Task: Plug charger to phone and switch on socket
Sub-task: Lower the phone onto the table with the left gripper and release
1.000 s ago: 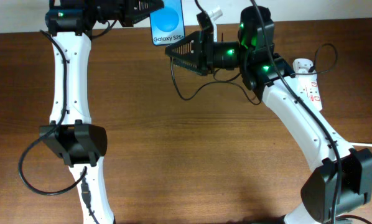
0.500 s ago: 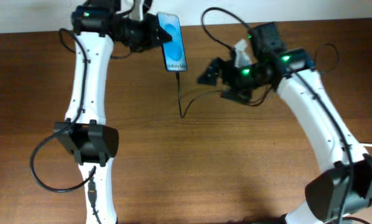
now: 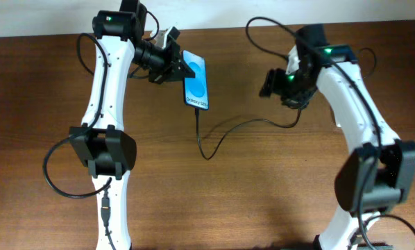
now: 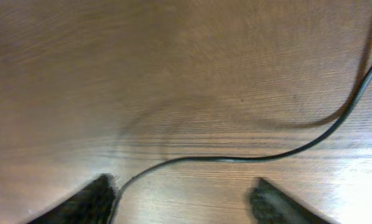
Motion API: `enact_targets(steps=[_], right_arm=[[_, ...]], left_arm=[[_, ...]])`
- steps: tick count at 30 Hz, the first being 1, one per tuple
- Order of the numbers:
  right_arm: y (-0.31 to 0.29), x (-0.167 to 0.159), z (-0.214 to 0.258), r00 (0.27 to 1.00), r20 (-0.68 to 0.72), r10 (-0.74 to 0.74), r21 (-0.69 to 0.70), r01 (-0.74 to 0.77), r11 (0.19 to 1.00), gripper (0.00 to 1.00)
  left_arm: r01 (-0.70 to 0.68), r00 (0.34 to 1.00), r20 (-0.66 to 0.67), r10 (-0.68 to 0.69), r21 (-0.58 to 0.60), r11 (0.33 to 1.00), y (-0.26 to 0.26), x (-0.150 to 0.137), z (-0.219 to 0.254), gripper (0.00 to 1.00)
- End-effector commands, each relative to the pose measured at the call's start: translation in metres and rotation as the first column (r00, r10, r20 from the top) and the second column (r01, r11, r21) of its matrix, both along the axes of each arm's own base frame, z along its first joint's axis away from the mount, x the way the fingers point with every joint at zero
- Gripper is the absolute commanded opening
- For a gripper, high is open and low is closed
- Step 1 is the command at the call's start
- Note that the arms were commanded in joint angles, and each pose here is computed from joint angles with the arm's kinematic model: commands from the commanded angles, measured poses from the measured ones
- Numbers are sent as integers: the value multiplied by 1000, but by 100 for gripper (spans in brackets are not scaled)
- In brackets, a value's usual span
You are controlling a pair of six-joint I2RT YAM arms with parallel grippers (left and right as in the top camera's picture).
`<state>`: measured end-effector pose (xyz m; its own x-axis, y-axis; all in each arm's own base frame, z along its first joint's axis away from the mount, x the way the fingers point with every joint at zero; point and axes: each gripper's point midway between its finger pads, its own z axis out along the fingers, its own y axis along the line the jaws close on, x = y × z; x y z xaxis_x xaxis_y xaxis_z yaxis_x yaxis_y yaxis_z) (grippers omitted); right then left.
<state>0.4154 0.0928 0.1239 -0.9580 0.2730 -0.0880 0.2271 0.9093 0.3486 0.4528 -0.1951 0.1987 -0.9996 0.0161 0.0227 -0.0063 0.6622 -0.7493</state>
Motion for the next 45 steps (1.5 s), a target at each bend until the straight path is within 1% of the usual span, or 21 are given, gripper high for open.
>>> enact_targets(steps=[1, 2, 3, 5, 8, 11, 13, 17, 20, 23, 24, 25, 29, 31, 32, 34, 37, 40, 43, 44, 45], right_arm=[[13, -9, -22, 997, -60, 48, -59, -52, 997, 64], [9, -17, -28, 995, -91, 50, -118, -61, 991, 63], [6, -21, -28, 993, -109, 45, -129, -59, 990, 64], [-5, -29, -28, 988, -152, 20, -133, -41, 990, 64], [-34, -42, -27, 976, -217, -22, -129, -6, 992, 64], [-47, -51, -24, 968, -249, 5, -79, -25, 997, 67], [-50, -51, -24, 969, -249, -3, -76, -17, 997, 68], [-50, -49, -24, 970, -242, -2, -76, -17, 997, 71], [-50, -47, -24, 972, -234, -2, -76, -16, 997, 72], [-50, -45, -24, 975, -224, -2, -77, -16, 997, 71], [-50, -44, -24, 975, -223, -2, -77, -16, 997, 72], [-50, -44, -24, 975, -220, -2, -77, -16, 997, 72], [-50, -41, -24, 978, -211, -2, -77, -15, 997, 72], [-49, -40, -24, 979, -205, -2, -77, -15, 997, 72], [-49, -40, -24, 979, -205, -2, -77, -14, 997, 73], [-51, -40, -24, 979, -205, -3, -84, -14, 996, 73], [-51, -40, -25, 979, -205, -4, -88, -15, 996, 73], [-51, -40, -25, 979, -205, -4, -88, -15, 996, 73], [-51, -40, -25, 979, -205, -4, -88, -15, 996, 74], [-51, -40, -25, 979, -205, -4, -88, -15, 996, 75], [-52, -40, -25, 979, -205, -4, -88, -14, 996, 77]], left_arm=[[31, 999, 39, -36, 130, 991, 4, -7, -6, 0], [44, 998, 38, -51, 155, 987, 0, -10, -9, 0], [53, 997, 38, -61, 189, 980, -1, -12, -14, 0], [82, 996, 17, -89, 230, 970, -7, -19, -23, 0], [126, 992, -16, -125, 239, 963, -24, -22, -45, 0], [97, 992, 61, -113, 224, 970, -30, 9, -66, 0], [81, 993, 70, -99, 221, 972, -28, 19, -76, 0], [41, 999, -10, -40, 228, 973, -17, 31, -122, 0], [45, 997, 46, -57, 219, 975, -8, 44, -129, 0], [58, 998, -38, -51, 225, 973, -2, 31, -140, 0], [96, 995, -55, -87, 181, 979, -7, 24, -141, 0], [138, 987, -102, -128, 100, 985, -17, 11, -144, 0], [210, 972, -121, -202, 58, 976, -28, -4, -149, 0], [243, 967, -89, -238, 42, 969, -38, -6, -148, 0], [250, 967, -69, -245, 72, 965, -36, -3, -152, 0], [245, 968, -68, -240, 76, 966, -36, -1, -153, 0], [244, 970, -11, -244, 96, 965, -38, 9, -157, 0], [203, 979, -28, -201, 144, 969, -34, 16, -166, 0], [208, 978, -62, -200, 162, 965, -31, 13, -183, 0], [208, 978, -61, -200, 198, 958, -26, 14, -189, 0], [208, 978, -57, -200, 245, 947, -20, 16, -194, 3]])
